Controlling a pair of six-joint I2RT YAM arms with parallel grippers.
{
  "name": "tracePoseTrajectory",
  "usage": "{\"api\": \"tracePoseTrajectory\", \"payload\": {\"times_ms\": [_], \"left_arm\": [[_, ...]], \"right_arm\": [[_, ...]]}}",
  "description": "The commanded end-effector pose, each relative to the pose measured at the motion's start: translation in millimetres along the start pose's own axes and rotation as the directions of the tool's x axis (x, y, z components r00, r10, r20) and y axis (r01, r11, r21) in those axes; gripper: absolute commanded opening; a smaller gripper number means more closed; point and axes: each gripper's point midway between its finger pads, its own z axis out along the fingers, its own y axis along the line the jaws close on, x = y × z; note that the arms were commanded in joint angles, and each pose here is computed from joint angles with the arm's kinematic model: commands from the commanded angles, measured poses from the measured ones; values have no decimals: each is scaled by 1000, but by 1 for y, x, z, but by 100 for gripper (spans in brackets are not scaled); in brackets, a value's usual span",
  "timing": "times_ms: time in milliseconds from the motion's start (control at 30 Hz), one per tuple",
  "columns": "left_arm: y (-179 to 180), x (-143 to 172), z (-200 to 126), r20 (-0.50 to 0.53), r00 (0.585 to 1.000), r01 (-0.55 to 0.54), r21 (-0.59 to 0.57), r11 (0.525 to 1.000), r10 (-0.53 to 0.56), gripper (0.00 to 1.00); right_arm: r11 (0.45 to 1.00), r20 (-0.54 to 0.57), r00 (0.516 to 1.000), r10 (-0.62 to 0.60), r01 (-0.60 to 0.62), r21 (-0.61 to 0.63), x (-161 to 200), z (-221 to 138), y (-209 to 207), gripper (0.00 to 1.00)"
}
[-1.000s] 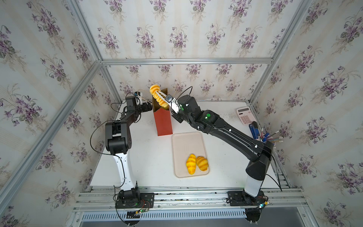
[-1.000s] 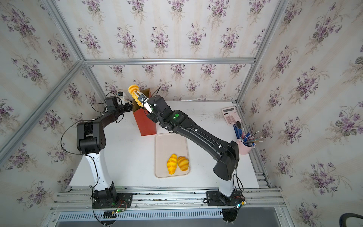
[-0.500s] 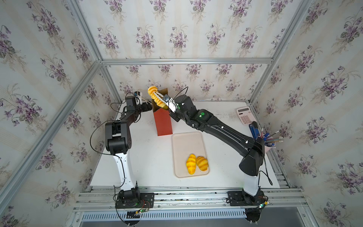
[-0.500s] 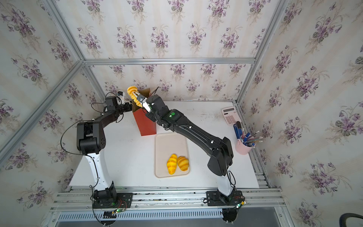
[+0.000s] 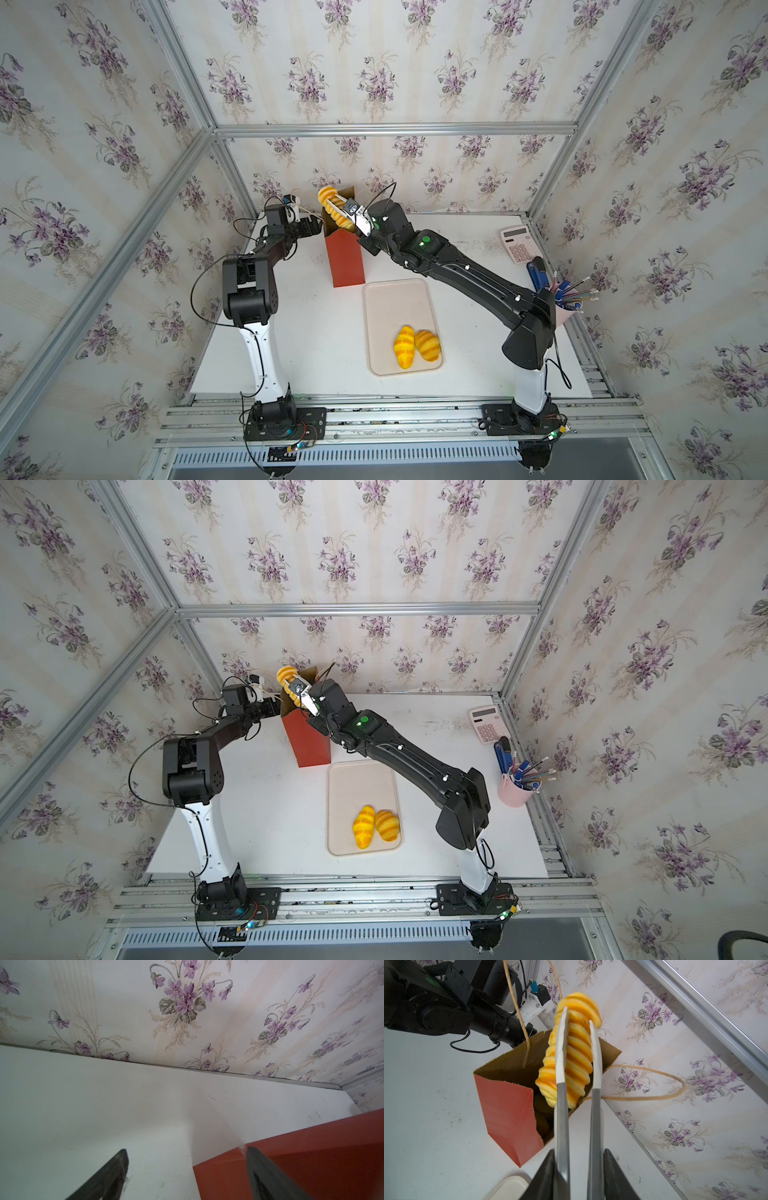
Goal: Pack bread into a paper bag
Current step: Place the fake bread in the paper bag.
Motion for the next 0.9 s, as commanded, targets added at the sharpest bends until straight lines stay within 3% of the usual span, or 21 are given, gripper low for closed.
{"api": "tracePoseTrajectory", "payload": {"times_ms": [0,333,467,633,767,867], "left_arm": [[-1,-8,0,29,999,-15,16,1000,15,90],[-2,-7,1,27,1000,-15,19,1000,14,90],[0,-7,1,22,1000,-15,13,1000,15,90],[0,-10,-3,28,999,-25,4,1000,25,90],[-2,-17,-5,37,999,-31,4,1000,30,90],[-2,-20,-6,42,999,-27,6,1000,27,90]], "right_arm": [[999,34,999,13,-14,33,-10,0,-8,40],[999,45,999,17,-19,35,-16,-11,-13,39],[999,34,999,0,-1,47,-21,-31,-10,39],[998,-25,999,-28,29,51,-7,-85,16,39],[999,-88,996,34,-31,36,15,-136,35,40],[995,-202,978,59,-42,88,46,-165,42,42]]}}
